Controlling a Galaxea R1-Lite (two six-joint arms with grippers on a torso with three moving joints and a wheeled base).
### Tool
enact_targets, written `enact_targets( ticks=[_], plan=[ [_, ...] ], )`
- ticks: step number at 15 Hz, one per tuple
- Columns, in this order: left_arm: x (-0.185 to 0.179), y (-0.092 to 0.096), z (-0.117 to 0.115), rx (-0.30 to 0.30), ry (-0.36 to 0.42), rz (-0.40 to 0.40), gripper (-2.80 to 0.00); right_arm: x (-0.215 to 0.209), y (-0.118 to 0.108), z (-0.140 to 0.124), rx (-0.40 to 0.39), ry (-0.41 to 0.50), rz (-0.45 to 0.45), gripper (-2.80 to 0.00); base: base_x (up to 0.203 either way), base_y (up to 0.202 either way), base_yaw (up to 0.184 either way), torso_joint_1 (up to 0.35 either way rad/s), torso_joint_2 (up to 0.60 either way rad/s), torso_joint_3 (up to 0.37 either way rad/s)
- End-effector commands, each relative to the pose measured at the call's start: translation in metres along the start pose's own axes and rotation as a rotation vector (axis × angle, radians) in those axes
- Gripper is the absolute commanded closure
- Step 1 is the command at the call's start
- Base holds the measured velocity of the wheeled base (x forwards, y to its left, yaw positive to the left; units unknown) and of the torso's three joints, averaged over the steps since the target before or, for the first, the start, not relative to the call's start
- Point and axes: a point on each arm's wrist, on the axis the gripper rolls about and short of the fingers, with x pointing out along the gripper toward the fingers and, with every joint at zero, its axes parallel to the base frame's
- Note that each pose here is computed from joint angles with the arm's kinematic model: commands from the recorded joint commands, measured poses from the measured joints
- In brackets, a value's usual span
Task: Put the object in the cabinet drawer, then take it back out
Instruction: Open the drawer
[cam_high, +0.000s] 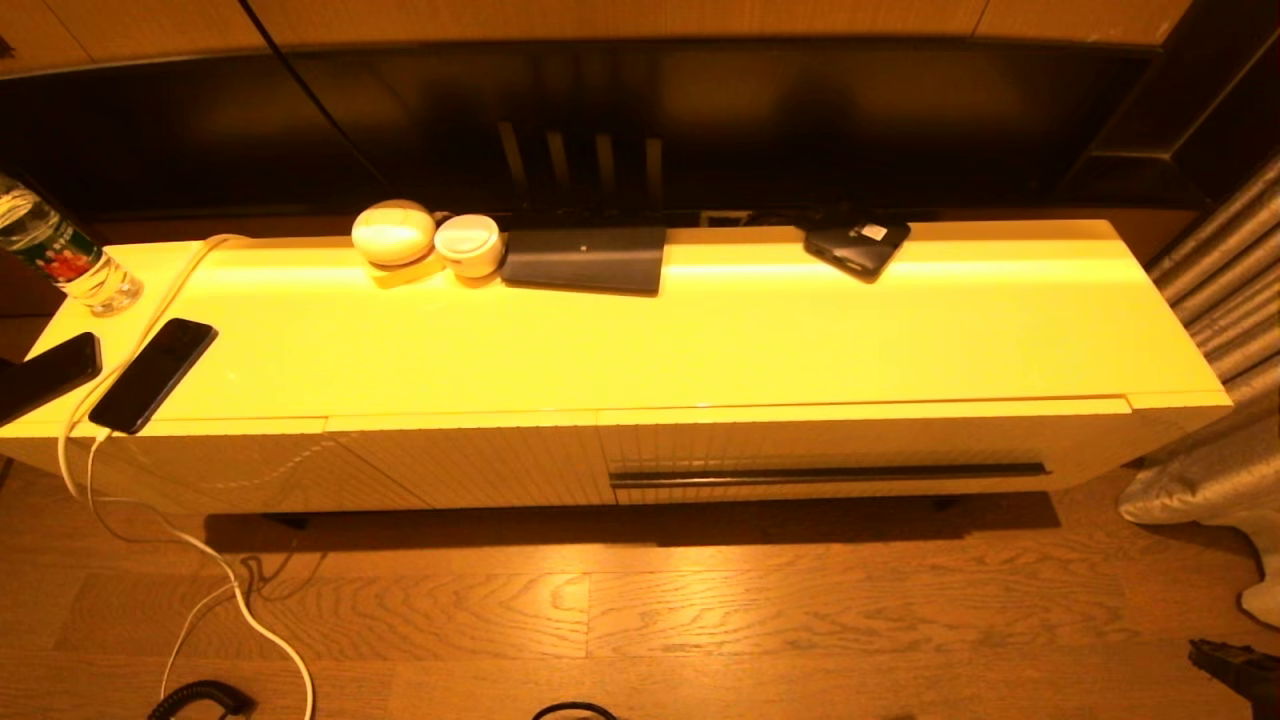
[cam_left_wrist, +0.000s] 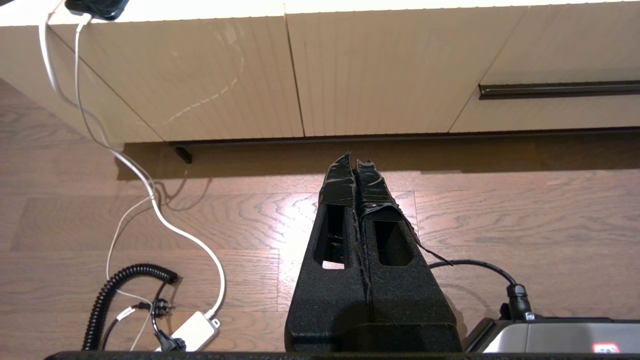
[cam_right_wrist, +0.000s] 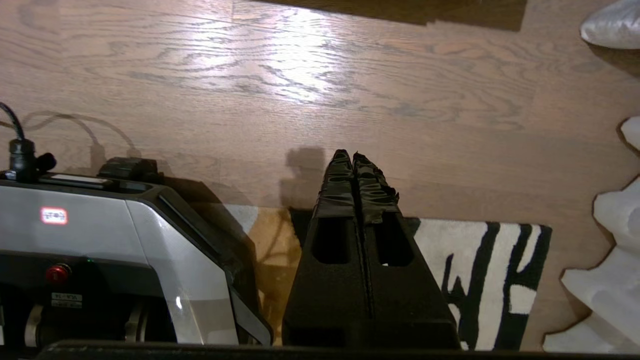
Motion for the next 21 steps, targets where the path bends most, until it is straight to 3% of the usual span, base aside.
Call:
enact_targets(
  ticks=[1, 4, 7, 13, 16, 21],
  plan=[
    [0.000, 0.000, 0.000, 0.000, 0.001, 0.001, 0.00, 0.004, 0.002, -0.005, -0.013, 0.037, 0.009, 0.00, 0.000, 0.000, 0.000, 0.000, 0.00, 0.000],
    [0.000, 0.000, 0.000, 0.000, 0.001, 0.001, 0.00, 0.002, 0.003, -0.017, -0.030, 0.084, 0.028, 0.00, 0.000, 0.000, 0.000, 0.000, 0.00, 0.000],
    [0.000, 0.000, -0.001, 0.000, 0.003, 0.001, 0.00, 0.012, 0.005, -0.012, -0.082, 0.124, 0.071, 0.00, 0.000, 0.000, 0.000, 0.000, 0.00, 0.000],
    [0.000, 0.000, 0.000, 0.000, 0.001, 0.001, 0.00, 0.042, 0.013, -0.001, -0.471, 0.104, 0.343, 0.00, 0.000, 0.000, 0.000, 0.000, 0.00, 0.000],
    [0.000, 0.000, -0.001, 0.000, 0.003, 0.001, 0.00, 0.073, 0.015, 0.015, -0.572, 0.094, 0.382, 0.00, 0.000, 0.000, 0.000, 0.000, 0.00, 0.000],
    [0.000, 0.000, 0.000, 0.000, 0.002, 0.001, 0.00, 0.134, 0.040, 0.028, -0.830, 0.026, 0.459, 0.00, 0.000, 0.000, 0.000, 0.000, 0.00, 0.000]
  ],
)
